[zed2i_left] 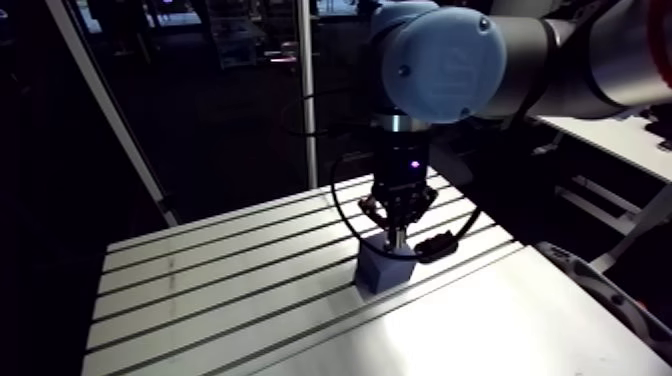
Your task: Pick up the M10 bolt and insert it into the hex recess until seated.
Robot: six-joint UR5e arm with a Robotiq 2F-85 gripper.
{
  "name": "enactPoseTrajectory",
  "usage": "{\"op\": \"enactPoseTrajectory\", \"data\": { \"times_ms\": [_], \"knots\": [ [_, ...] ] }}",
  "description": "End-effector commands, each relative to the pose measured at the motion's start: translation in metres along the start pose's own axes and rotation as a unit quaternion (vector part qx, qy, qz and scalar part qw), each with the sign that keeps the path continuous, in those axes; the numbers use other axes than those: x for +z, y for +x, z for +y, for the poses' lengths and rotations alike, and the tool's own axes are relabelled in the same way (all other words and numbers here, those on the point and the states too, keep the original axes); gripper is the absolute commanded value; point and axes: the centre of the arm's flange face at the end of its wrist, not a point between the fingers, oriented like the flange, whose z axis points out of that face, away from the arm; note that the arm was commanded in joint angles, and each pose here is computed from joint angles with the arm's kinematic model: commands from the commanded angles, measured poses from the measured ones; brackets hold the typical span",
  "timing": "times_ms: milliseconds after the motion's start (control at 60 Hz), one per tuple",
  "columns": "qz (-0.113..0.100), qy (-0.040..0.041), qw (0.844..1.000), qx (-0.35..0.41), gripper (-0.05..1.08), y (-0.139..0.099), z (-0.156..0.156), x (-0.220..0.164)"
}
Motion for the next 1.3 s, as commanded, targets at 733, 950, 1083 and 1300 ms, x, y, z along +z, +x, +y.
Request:
{"op": "enactPoseTrajectory", "data": {
  "times_ms": [733, 950, 1083, 1300],
  "knots": [
    [-0.006, 0.002, 1.0, -0.002, 1.08, 0.0029, 0.0002, 0.0061],
    [-0.005, 0.0031, 1.0, -0.006, 1.08, 0.0028, 0.0015, 0.0062],
    [-0.006, 0.0032, 1.0, -0.007, 1.08, 0.0026, 0.0007, 0.0067],
    [-0.006, 0.0062, 1.0, -0.006, 1.08, 0.0024, -0.0001, 0.0075]
  ]
}}
